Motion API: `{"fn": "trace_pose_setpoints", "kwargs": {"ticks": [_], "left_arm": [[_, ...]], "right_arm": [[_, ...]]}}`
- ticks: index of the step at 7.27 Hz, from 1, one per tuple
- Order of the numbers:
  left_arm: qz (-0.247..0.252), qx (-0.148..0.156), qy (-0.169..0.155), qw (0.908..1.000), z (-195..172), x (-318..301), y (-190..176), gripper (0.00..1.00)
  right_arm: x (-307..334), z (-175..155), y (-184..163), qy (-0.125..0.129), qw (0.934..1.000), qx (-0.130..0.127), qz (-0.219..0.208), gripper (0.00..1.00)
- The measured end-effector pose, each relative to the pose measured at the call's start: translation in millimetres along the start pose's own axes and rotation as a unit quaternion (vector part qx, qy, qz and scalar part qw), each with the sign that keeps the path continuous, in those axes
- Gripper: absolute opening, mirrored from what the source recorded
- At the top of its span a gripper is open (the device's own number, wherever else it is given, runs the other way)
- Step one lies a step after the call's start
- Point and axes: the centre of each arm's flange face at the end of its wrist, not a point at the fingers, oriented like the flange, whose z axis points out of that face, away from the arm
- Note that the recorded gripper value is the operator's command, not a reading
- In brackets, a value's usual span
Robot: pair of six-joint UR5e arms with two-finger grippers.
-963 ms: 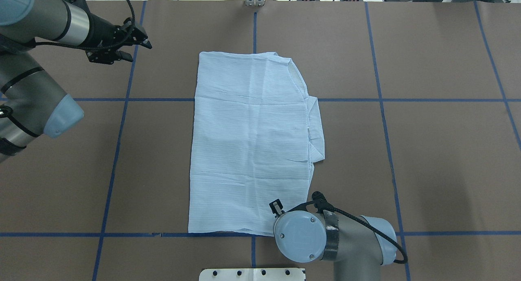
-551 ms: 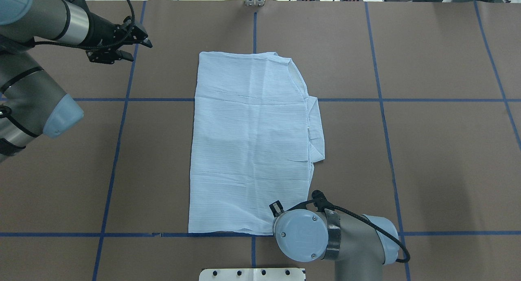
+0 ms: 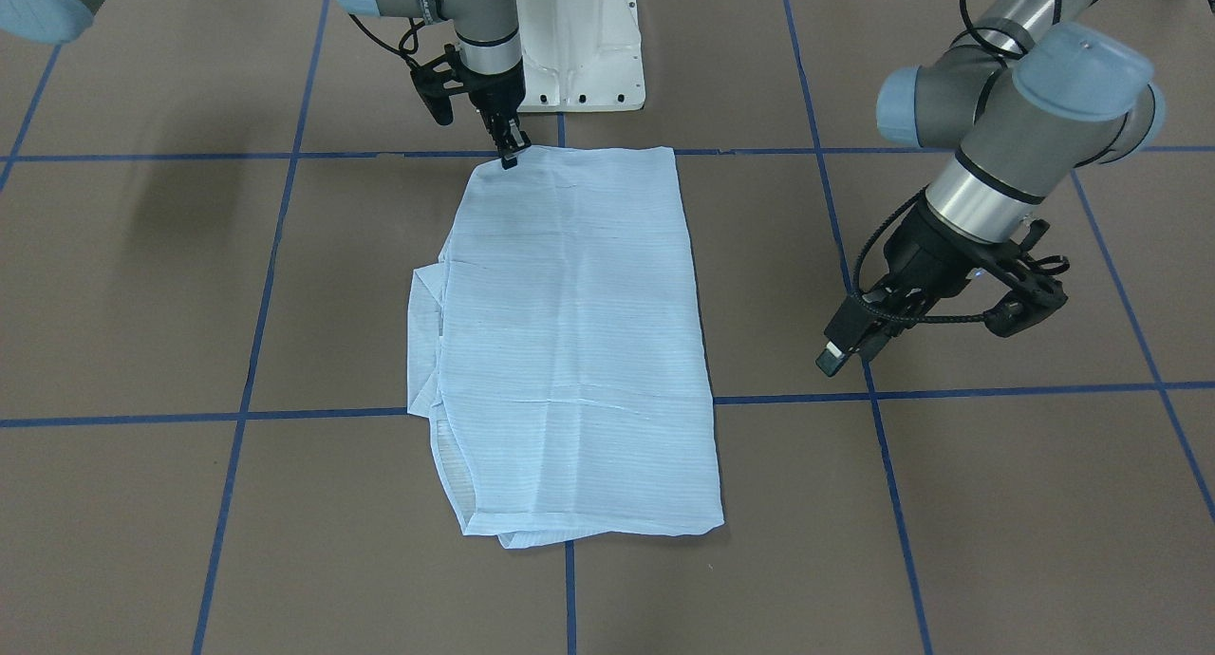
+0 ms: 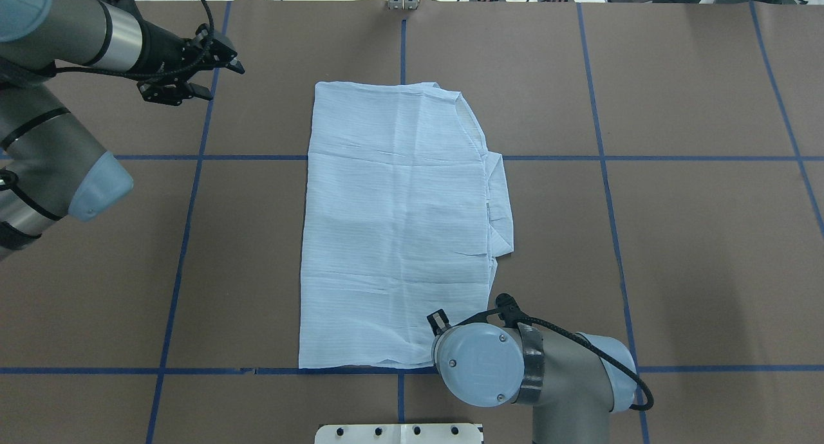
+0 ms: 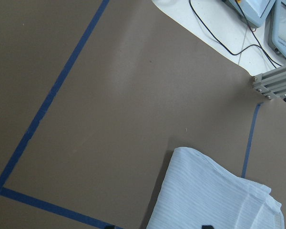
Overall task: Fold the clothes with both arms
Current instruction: 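Move the left gripper to the other near corner and grasp it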
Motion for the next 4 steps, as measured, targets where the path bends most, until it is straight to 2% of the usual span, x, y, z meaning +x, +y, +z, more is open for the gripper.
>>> {"fn": "trace_pose_setpoints", "kwargs": {"ticks": [1,2,3,4], "left_arm": [[-0.015,-0.013,0.007,0.9998,2.9,4.8,28.1,1.0],[-0.032,-0.031,0.008,0.999,13.4,2.5,74.8,1.0],[-0.045,-0.046,0.008,0.9979,18.8,-7.7,130.8,0.99],[-0.062,-0.057,0.006,0.9964,16.0,-26.6,186.7,0.93]], "right_arm": [[0.3,-2.7,-4.4,-0.001,1.0,-0.001,0.001,0.0],[1.8,-4.6,-8.8,-0.001,1.0,0.0,0.002,0.0],[3.3,-5.2,-11.9,0.0,1.0,0.003,0.002,0.0],[4.5,-5.0,-14.0,0.003,1.0,0.008,0.002,0.0]]}}
